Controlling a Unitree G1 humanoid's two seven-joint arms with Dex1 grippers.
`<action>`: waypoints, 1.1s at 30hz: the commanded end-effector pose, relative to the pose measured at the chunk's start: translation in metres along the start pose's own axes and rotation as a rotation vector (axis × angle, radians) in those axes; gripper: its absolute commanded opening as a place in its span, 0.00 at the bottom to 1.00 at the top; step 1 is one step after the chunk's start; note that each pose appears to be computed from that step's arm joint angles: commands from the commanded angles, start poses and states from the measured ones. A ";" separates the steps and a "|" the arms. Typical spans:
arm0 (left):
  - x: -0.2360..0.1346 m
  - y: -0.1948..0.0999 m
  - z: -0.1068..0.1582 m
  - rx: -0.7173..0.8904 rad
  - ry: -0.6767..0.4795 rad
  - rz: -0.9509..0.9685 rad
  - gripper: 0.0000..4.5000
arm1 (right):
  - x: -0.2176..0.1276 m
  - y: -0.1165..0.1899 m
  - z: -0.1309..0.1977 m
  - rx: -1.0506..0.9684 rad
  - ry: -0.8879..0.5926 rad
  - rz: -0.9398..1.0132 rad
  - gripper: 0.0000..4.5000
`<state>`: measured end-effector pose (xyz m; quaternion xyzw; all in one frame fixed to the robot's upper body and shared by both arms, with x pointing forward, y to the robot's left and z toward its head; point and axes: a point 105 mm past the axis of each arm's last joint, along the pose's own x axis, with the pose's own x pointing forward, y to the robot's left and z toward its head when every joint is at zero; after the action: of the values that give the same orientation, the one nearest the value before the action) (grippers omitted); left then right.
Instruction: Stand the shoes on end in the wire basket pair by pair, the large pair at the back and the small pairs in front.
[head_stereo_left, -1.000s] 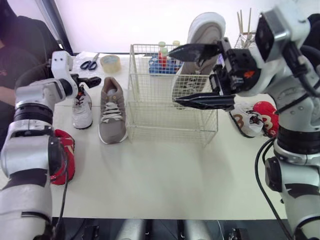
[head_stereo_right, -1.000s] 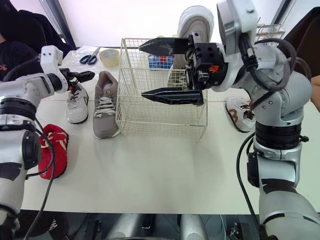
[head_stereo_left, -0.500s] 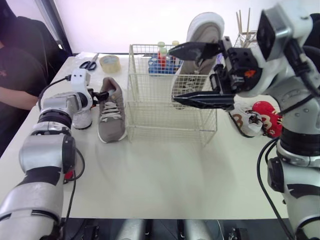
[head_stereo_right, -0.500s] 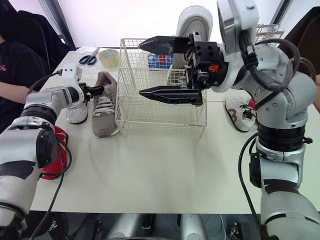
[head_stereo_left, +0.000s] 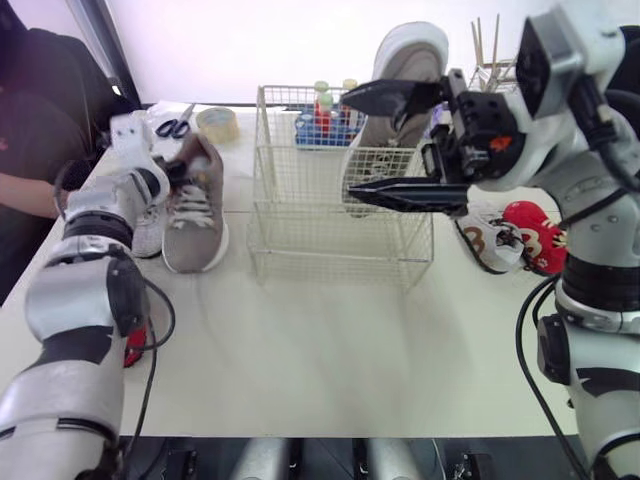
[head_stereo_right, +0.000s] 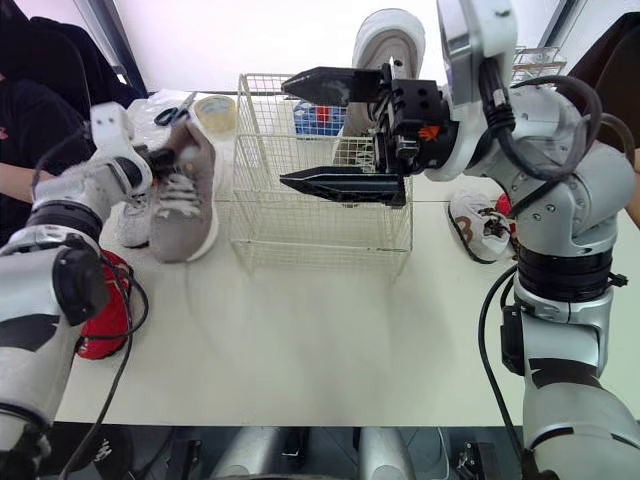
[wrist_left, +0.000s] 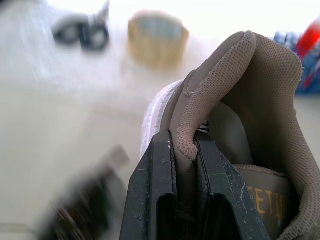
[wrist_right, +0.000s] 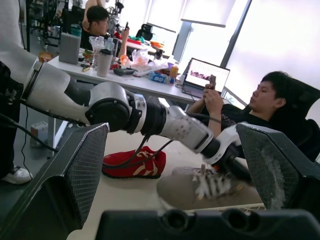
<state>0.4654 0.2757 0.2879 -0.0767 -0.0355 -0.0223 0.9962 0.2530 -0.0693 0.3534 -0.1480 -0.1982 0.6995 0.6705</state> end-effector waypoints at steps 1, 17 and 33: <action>-0.038 -0.030 0.154 0.046 -0.543 -0.071 0.01 | 0.002 -0.001 0.010 -0.048 -0.017 0.006 1.00; -0.111 -0.141 0.232 -0.013 -1.229 -0.232 0.01 | 0.003 -0.003 0.010 -0.064 -0.025 -0.015 1.00; -0.085 -0.222 0.143 0.046 -1.248 -0.324 0.01 | -0.006 0.009 0.016 -0.065 0.025 -0.106 1.00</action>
<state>0.3772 0.0892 0.4435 -0.0643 -0.5808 -0.1222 0.8023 0.2477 -0.0730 0.3536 -0.1567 -0.1971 0.6623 0.7057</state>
